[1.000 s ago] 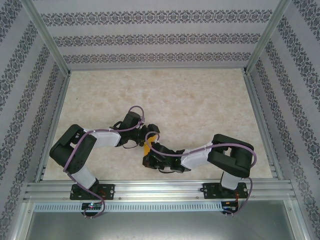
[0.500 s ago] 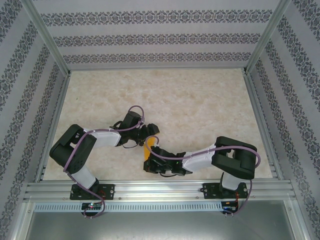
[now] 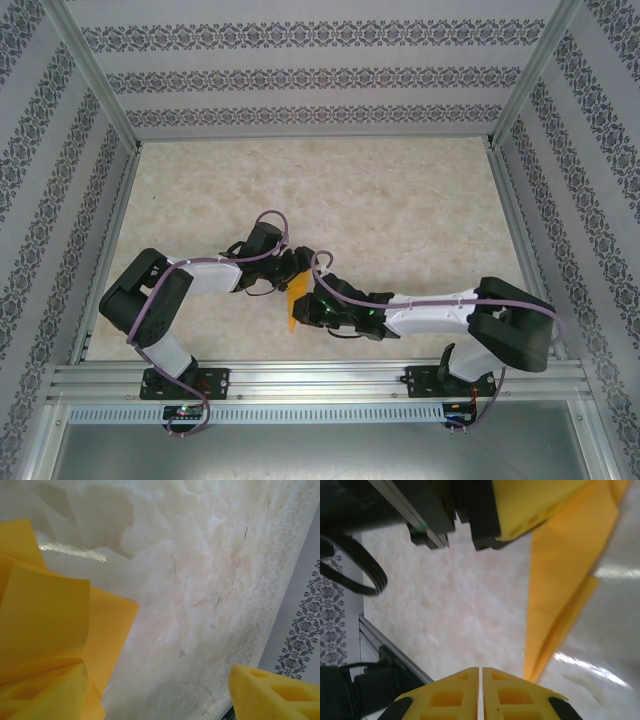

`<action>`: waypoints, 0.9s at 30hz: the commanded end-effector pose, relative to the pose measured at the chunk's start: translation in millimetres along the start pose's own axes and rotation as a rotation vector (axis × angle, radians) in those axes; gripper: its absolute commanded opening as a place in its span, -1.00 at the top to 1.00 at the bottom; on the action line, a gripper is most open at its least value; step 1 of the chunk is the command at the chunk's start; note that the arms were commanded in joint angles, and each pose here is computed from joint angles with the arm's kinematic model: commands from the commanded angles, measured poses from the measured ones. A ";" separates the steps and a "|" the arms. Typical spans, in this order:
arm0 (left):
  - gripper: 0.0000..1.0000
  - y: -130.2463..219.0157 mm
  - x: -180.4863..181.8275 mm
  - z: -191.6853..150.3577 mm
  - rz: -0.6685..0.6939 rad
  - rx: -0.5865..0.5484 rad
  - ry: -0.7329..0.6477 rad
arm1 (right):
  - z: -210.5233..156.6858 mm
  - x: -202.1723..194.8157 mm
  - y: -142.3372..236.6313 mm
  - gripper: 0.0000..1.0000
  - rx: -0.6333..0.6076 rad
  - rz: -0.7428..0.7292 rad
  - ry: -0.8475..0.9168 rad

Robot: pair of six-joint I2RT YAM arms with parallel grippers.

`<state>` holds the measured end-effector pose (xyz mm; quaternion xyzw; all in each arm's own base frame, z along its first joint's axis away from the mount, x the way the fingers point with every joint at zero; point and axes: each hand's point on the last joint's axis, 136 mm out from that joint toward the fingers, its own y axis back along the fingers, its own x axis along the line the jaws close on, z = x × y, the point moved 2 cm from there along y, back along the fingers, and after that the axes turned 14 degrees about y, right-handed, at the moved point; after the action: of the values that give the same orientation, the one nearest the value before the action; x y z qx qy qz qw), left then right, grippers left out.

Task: Fold a paper plane with a square sheet of paper (pick it up from the middle)
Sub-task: Fold the wing for the fifth time at the center of the table.

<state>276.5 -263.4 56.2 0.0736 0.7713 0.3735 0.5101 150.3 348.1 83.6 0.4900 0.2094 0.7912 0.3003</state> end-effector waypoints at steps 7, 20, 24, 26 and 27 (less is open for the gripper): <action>-0.51 -2.7 27.0 9.5 0.104 -0.039 0.027 | 16.3 -1.5 -40.7 0.76 -0.084 0.014 -0.074; -0.53 8.2 -0.6 10.4 0.034 -0.063 -0.007 | -63.2 -81.1 -31.8 0.92 0.247 -0.147 -0.052; -0.54 11.2 -8.7 12.2 0.021 -0.076 -0.031 | -66.6 -89.6 -23.8 0.93 0.322 -0.145 0.013; -0.54 9.5 -9.9 13.6 0.014 -0.081 -0.038 | -65.5 -92.4 -22.3 0.94 0.344 -0.146 0.035; -0.54 8.2 -9.7 14.9 0.009 -0.082 -0.036 | -65.8 -95.1 -21.5 0.94 0.358 -0.154 0.037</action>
<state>276.9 -259.6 57.9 0.0762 0.7689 0.3877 0.5027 159.9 341.5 25.5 0.5060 0.2607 0.7783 0.2651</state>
